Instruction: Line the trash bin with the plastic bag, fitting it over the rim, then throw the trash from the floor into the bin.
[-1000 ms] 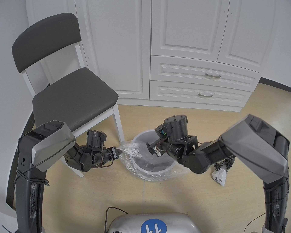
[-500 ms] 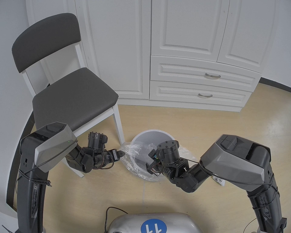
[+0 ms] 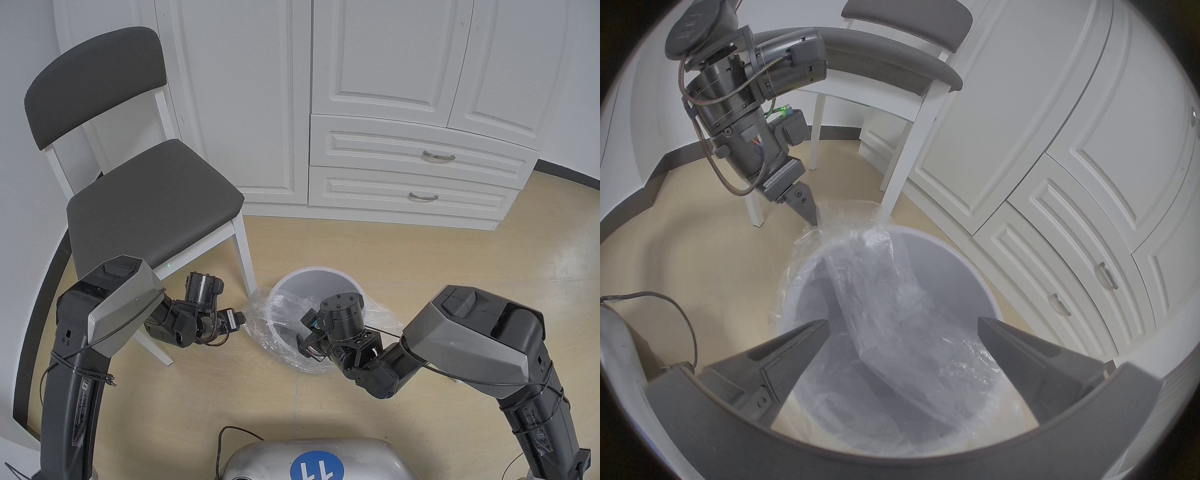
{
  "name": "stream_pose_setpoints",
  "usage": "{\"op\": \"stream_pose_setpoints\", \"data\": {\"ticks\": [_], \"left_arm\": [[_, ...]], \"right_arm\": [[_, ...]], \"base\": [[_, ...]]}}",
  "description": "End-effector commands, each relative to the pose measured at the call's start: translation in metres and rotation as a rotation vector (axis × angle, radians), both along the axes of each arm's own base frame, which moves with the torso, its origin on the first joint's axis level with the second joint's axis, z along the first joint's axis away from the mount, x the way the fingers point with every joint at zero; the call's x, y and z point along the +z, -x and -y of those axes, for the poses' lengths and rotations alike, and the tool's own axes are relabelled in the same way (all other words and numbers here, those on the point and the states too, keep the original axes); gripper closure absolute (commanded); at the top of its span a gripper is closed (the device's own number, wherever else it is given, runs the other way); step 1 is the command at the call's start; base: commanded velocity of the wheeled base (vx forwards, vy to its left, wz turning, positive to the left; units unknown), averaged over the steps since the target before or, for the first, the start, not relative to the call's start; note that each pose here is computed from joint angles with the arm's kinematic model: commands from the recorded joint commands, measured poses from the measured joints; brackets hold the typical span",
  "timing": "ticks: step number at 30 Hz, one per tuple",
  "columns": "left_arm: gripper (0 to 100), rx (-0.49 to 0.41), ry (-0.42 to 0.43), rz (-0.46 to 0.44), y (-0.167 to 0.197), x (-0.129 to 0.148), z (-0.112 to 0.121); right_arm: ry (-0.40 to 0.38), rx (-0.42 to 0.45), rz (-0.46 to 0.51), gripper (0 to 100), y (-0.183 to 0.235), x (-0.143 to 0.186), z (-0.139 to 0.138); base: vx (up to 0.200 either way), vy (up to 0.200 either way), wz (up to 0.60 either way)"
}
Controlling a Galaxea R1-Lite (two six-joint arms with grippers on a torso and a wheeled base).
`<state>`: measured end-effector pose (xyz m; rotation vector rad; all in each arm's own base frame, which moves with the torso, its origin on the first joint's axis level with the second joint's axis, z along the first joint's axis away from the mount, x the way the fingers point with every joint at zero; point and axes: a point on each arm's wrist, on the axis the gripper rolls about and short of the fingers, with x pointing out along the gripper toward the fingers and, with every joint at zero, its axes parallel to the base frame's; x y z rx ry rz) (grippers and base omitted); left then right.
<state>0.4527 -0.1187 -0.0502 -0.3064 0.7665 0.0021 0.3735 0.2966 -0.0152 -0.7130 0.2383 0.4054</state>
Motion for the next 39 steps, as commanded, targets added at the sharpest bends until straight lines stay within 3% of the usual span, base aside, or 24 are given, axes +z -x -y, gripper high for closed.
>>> {"op": "stream_pose_setpoints", "data": {"ticks": [1,10,27,28,39], "left_arm": [[0,0.002,-0.004,-0.01,-0.001,-0.007,-0.001],[0,0.007,-0.008,-0.03,-0.003,-0.006,-0.003],[0,0.007,-0.007,-0.025,-0.003,-0.006,-0.003],[0,0.007,-0.008,-0.028,-0.003,-0.007,-0.003],[0,0.002,-0.01,-0.024,-0.002,-0.006,-0.003]], "right_arm": [[0.01,0.004,0.001,0,-0.004,-0.013,-0.004],[0.031,0.014,0.004,0,-0.006,-0.024,-0.009],[0.037,-0.047,0.05,0,-0.031,-0.037,-0.008],[0.031,-0.065,0.065,100,-0.034,-0.032,-0.007],[-0.047,-0.148,0.179,100,-0.066,0.011,0.006]], "base": [[0.0,0.0,0.0],[0.0,0.0,0.0],[0.0,0.0,0.0],[0.0,0.0,0.0],[0.0,0.0,0.0]]}}
